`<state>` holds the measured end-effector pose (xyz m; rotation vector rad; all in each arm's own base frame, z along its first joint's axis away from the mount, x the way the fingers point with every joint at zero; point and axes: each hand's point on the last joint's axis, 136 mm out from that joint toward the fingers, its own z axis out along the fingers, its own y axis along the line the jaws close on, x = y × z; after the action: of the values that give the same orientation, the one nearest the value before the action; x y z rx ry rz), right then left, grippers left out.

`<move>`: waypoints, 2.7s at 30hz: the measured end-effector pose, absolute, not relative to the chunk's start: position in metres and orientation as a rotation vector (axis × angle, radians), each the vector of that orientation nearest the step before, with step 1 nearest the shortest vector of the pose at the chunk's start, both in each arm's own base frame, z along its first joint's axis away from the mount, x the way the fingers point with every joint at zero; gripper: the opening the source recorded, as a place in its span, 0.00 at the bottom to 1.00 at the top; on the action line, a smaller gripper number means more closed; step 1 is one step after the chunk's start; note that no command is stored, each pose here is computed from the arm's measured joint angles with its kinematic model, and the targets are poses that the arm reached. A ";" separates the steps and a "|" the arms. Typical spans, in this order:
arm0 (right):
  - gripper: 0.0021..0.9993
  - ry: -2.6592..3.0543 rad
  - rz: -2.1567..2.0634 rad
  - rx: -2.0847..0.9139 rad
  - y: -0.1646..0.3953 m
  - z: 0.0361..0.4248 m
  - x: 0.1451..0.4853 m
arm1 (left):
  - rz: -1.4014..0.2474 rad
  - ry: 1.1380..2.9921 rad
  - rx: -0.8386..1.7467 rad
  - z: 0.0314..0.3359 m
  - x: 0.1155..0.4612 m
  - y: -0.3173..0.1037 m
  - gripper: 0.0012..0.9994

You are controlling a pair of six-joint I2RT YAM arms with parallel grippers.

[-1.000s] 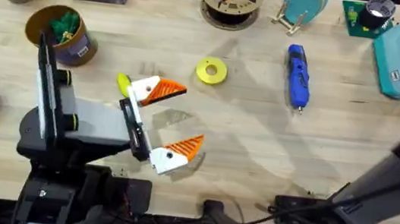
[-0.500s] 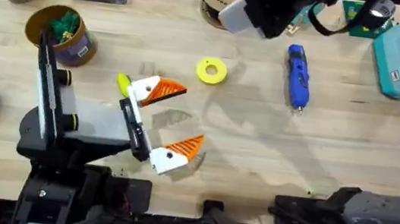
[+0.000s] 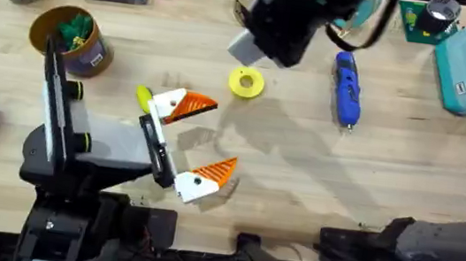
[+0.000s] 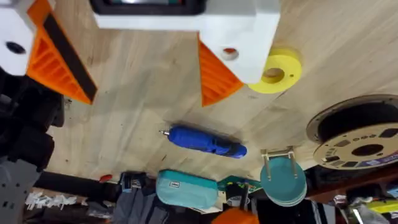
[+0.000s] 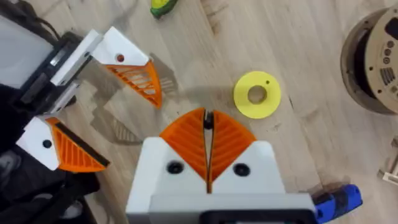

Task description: Pick up the gripper from the table and insert it into the empty holder that is missing its gripper. Then pick up a screw, insert it into the mounting hole, and use the screwdriver to tighten it. Finally, clean up the table by picking up the vegetable and placing it into the bucket.

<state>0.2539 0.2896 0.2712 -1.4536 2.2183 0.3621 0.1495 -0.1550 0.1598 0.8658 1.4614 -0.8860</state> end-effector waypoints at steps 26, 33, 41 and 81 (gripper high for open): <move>0.00 1.921 0.370 -1.899 0.361 0.262 0.214 | -0.886 1.461 0.866 0.160 0.150 -0.155 0.99; 0.00 1.844 0.369 -1.976 0.364 0.262 0.206 | -0.886 1.461 0.866 0.160 0.149 -0.155 0.99; 0.00 1.815 0.363 -2.026 0.362 0.260 0.200 | -0.886 1.461 0.866 0.160 0.150 -0.155 0.99; 0.00 1.802 0.368 -2.102 0.376 0.241 0.189 | -0.886 1.461 0.866 0.160 0.150 -0.155 0.99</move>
<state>0.1888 0.3763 0.2413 -2.1025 1.8021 0.3677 0.1495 -0.1550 0.1598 0.8659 1.4614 -0.8863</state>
